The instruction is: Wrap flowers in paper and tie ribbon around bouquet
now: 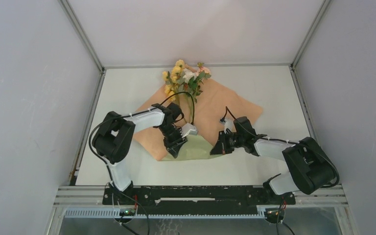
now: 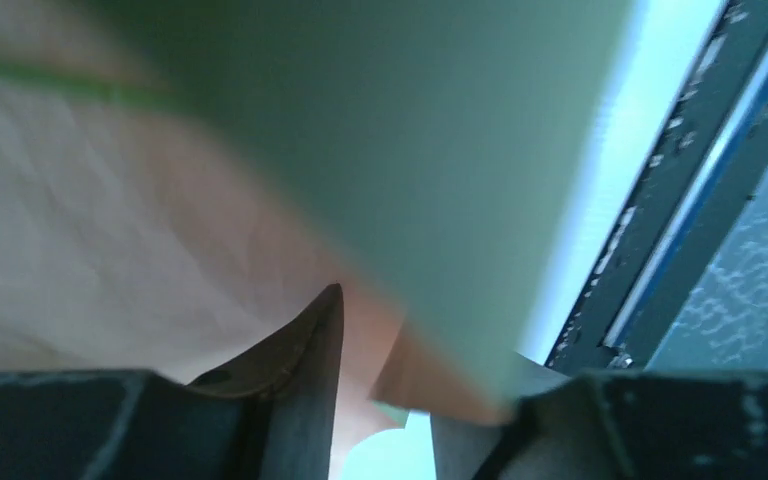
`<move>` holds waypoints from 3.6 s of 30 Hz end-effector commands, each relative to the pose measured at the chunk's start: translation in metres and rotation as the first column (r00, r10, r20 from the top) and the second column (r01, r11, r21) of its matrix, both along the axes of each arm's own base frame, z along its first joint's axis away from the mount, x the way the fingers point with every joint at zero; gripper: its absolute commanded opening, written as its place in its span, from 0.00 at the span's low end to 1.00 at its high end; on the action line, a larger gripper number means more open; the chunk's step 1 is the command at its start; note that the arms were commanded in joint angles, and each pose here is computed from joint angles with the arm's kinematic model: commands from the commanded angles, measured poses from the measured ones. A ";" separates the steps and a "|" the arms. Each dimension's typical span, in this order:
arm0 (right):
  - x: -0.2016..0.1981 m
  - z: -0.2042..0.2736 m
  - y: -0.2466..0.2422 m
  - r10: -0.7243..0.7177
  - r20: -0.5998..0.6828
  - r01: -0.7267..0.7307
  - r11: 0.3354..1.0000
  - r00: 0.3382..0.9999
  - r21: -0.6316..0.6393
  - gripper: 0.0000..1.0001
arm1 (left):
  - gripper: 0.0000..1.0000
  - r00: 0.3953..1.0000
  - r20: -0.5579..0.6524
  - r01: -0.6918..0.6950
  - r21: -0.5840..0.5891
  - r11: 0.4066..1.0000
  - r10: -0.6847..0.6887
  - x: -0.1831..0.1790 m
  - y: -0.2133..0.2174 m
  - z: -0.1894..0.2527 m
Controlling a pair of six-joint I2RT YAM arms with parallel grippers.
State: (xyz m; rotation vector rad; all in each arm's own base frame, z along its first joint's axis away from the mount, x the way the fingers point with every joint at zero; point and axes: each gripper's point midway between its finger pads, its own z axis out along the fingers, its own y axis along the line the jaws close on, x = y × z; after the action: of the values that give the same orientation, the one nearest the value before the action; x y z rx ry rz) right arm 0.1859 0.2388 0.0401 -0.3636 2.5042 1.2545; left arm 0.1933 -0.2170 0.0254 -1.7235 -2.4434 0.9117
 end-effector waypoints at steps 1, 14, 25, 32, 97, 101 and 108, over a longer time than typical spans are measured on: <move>0.011 0.006 0.006 -0.008 0.022 0.008 1.000 1.000 0.022 0.00 | 0.41 0.975 0.212 -0.084 0.108 0.991 0.059 0.020 0.029 -0.004; 0.017 -0.009 0.003 -0.053 -0.088 0.049 0.998 0.995 -0.051 0.02 | 0.41 0.946 0.323 -0.039 0.050 0.998 0.021 -0.016 0.018 0.084; 0.023 -0.017 0.001 -0.057 -0.111 0.047 0.995 0.992 -0.091 0.05 | 0.18 0.934 0.355 0.005 0.117 0.993 -0.047 0.001 -0.040 0.002; 0.027 -0.026 -0.008 -0.082 -0.139 0.062 0.988 0.987 -0.142 0.05 | 0.19 0.950 0.279 0.052 0.302 0.952 -0.140 -0.027 0.014 -0.031; -0.002 -0.041 -0.020 -0.350 -0.204 0.274 0.905 0.914 -0.325 0.00 | 0.05 0.941 0.331 -0.115 0.125 0.985 0.068 0.033 0.019 0.053; -0.003 -0.043 -0.022 -0.355 -0.209 0.274 0.901 0.911 -0.335 0.00 | 0.06 0.939 0.339 0.000 0.156 0.988 -0.053 0.034 0.008 0.040; -0.002 -0.048 -0.026 -0.364 -0.199 0.279 0.891 0.910 -0.357 0.01 | 0.08 0.900 0.340 0.128 0.395 0.910 -0.274 0.021 0.058 -0.009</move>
State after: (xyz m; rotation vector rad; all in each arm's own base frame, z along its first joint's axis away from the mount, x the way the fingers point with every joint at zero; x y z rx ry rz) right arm 0.1828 0.2277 0.0082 0.1474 2.8047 0.9486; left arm 0.2199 -0.1895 0.0413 -2.0076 -2.5250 0.2807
